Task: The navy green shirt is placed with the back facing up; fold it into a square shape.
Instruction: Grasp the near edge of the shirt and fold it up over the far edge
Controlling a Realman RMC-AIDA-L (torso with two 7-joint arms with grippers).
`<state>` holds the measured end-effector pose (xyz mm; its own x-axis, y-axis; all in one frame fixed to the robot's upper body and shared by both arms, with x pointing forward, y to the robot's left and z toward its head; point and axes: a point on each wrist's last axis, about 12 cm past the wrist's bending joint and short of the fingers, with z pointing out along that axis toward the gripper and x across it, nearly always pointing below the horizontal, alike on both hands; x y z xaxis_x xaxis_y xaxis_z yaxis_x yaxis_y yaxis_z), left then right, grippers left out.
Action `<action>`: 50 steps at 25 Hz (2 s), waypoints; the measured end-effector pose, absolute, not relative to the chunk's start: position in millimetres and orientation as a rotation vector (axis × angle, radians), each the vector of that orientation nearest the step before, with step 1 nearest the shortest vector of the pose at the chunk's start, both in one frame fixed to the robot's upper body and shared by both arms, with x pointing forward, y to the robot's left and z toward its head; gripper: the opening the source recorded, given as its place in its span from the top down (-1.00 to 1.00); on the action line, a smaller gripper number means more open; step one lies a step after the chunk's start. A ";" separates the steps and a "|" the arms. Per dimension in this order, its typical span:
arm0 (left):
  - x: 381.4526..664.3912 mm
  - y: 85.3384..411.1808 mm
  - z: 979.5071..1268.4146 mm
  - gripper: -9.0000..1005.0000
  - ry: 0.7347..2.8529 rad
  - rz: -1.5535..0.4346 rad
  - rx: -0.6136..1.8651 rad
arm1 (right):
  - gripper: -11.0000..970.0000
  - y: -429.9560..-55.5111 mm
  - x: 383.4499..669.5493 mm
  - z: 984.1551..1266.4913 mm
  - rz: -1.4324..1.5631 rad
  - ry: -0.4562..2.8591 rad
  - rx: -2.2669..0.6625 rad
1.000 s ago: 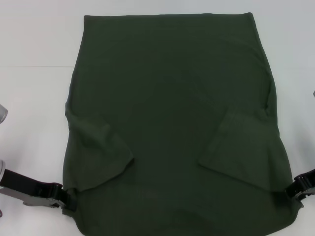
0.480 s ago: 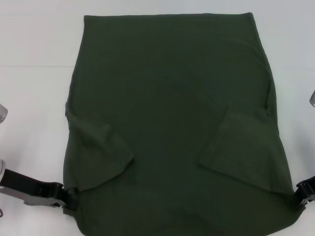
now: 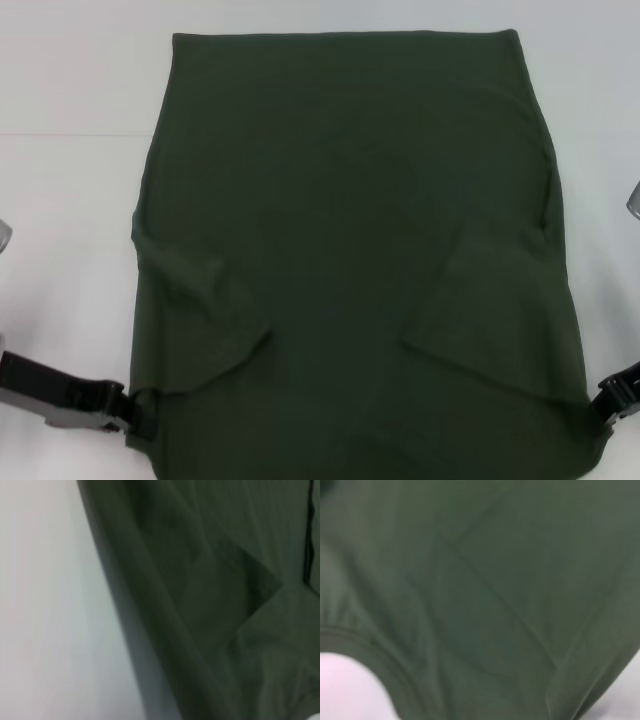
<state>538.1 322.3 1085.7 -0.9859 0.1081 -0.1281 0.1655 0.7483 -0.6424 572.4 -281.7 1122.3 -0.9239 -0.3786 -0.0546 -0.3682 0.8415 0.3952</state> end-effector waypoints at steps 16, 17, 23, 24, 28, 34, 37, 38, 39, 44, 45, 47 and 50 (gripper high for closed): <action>483.5 341.1 1089.8 0.91 2.855 -1.473 0.306 | 0.85 -303.0 513.6 1096.4 -1.070 -2.699 0.665; 483.1 340.7 1089.5 0.91 2.851 -1.479 0.312 | 0.85 -303.2 513.7 1096.5 -1.086 -2.702 0.664; 494.9 343.2 1098.5 0.91 2.682 -1.495 0.277 | 0.85 -302.8 519.4 1104.6 -1.277 -2.746 0.643; 497.9 344.3 1101.3 0.91 2.634 -1.499 0.264 | 0.85 -304.2 520.9 1106.9 -1.315 -2.759 0.633; 514.3 351.8 1114.4 0.91 2.397 -1.494 0.145 | 0.85 -315.1 529.5 1119.2 -1.524 -2.851 0.539; 525.2 360.1 1121.6 0.91 2.181 -1.496 -0.016 | 0.85 -332.6 533.7 1128.3 -1.730 -2.959 0.421; 532.2 362.0 1119.1 0.91 2.107 -1.459 -0.090 | 0.85 -344.5 537.9 1131.0 -1.814 -3.050 0.353; 534.6 361.7 1117.8 0.91 2.082 -1.447 -0.111 | 0.85 -347.4 539.5 1130.9 -1.825 -3.075 0.331; 536.9 361.5 1116.7 0.91 2.059 -1.436 -0.130 | 0.85 -350.6 541.6 1130.0 -1.835 -3.104 0.298; 548.9 355.3 1108.6 0.91 1.972 -1.388 -0.223 | 0.85 -357.1 550.1 1125.2 -1.884 -3.219 0.184; 551.0 353.8 1106.8 0.91 1.960 -1.376 -0.243 | 0.85 -358.3 551.7 1123.9 -1.888 -3.251 0.156; 555.8 349.3 1103.2 0.91 1.937 -1.350 -0.277 | 0.85 -358.9 554.6 1120.1 -1.881 -3.307 0.111; 562.5 343.8 1099.8 0.91 1.920 -1.312 -0.305 | 0.85 -358.8 559.2 1113.1 -1.834 -3.382 0.061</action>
<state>562.5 343.8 1099.8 -0.6703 -0.5808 -0.4618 0.2192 0.4396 -0.8711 559.2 -358.8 1113.1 -0.7607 0.2845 -0.5834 -0.3337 0.5995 0.7275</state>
